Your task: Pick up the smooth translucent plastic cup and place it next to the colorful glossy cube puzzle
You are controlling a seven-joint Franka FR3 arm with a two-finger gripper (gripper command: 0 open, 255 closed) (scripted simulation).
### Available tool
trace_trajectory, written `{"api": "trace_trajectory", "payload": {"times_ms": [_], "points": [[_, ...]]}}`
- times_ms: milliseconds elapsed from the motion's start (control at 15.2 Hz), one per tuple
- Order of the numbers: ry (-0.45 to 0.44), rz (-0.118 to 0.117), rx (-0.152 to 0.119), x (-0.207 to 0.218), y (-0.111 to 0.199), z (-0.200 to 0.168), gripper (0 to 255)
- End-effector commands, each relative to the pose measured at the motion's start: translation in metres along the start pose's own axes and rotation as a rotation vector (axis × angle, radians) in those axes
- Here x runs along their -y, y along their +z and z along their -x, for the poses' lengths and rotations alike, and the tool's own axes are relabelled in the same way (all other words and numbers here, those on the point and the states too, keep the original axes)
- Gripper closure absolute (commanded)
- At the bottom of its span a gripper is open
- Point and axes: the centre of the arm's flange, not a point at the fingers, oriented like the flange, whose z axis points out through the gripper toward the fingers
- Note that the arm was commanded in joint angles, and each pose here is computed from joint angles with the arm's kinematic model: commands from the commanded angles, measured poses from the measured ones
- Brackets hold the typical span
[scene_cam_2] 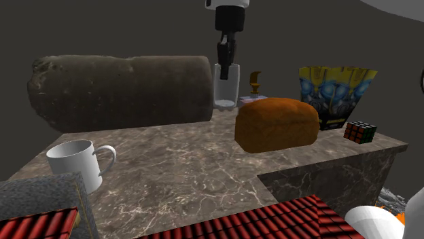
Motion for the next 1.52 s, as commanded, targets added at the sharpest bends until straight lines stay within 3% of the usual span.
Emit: {"api": "trace_trajectory", "payload": {"times_ms": [0,1452], "points": [[-0.001,0.0,0.0,-0.01,0.001,0.028,255],[-0.001,0.0,0.0,-0.107,-0.015,0.301,255]]}}
